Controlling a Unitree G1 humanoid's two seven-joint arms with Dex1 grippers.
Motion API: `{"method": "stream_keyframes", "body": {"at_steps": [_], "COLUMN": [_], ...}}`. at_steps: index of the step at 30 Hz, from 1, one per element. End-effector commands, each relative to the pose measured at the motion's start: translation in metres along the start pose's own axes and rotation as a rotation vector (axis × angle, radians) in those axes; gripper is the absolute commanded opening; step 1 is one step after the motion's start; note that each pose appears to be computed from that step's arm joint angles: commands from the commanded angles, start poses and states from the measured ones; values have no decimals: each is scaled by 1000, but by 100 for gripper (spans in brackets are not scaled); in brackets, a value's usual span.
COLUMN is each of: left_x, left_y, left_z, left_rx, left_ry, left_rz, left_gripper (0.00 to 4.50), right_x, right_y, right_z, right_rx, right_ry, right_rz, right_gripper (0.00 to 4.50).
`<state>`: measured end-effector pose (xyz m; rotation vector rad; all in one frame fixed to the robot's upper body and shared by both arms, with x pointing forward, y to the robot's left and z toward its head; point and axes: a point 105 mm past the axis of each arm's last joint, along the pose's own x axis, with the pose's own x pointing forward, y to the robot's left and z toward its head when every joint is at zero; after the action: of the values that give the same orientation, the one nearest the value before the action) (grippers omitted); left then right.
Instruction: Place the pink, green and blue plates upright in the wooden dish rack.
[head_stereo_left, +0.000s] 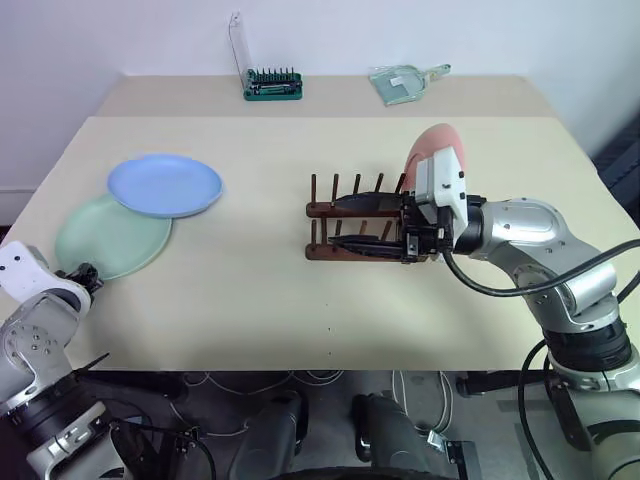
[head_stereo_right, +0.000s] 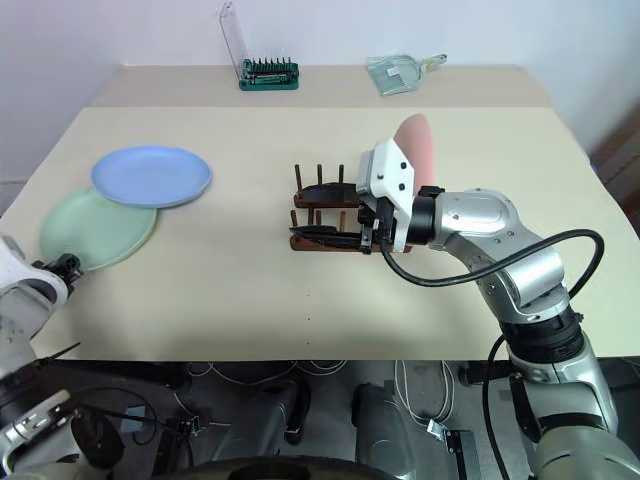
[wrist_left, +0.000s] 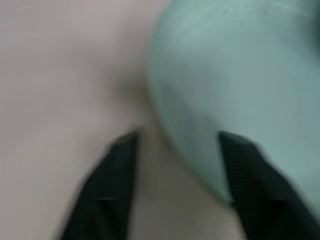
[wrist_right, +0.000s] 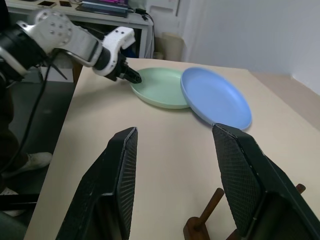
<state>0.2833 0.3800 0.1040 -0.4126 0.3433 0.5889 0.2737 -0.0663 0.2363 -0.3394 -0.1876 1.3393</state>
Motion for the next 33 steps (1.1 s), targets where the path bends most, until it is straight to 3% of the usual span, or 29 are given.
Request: {"method": "stream_keyframes", "body": {"at_steps": [1, 2, 7, 10, 14, 19, 23, 24, 30, 33], "left_x": [2, 2, -9, -25, -50, -88, -107, -111, -131, -136], "left_y": [6, 6, 19, 26, 14, -18, -48, -63, -146, -165], "left_z": [8, 8, 9, 25, 51, 99, 122, 126, 124, 119], "left_rx": [-26, -28, -88, -128, -129, -24, 38, 44, 123, 108], "left_ry": [-34, -35, -87, -243, -464, -784, -930, -952, -978, -963], "left_rz": [12, 15, 143, 229, 198, 103, -8, -66, -340, -399], "left_gripper": [39, 10, 10, 10, 10, 10, 0, 0, 0, 0], "right_x": [-3, -3, -5, -5, -2, 7, 13, 15, 31, 37], "right_y": [2, 3, 4, 5, 5, -4, -8, -11, -30, -33], "right_z": [10, 10, 10, 9, 9, 9, 13, 15, 21, 21], "right_rx": [-36, -34, -30, -23, -26, -58, -62, -86, -389, -483], "right_ry": [-23, -23, -22, -22, -25, -24, -43, -44, 1, 9], "right_rz": [-23, -26, -35, -28, -11, -5, -9, -25, -152, -170], "right_gripper": [239, 239, 239, 239, 239, 239, 423, 448, 448, 448]}}
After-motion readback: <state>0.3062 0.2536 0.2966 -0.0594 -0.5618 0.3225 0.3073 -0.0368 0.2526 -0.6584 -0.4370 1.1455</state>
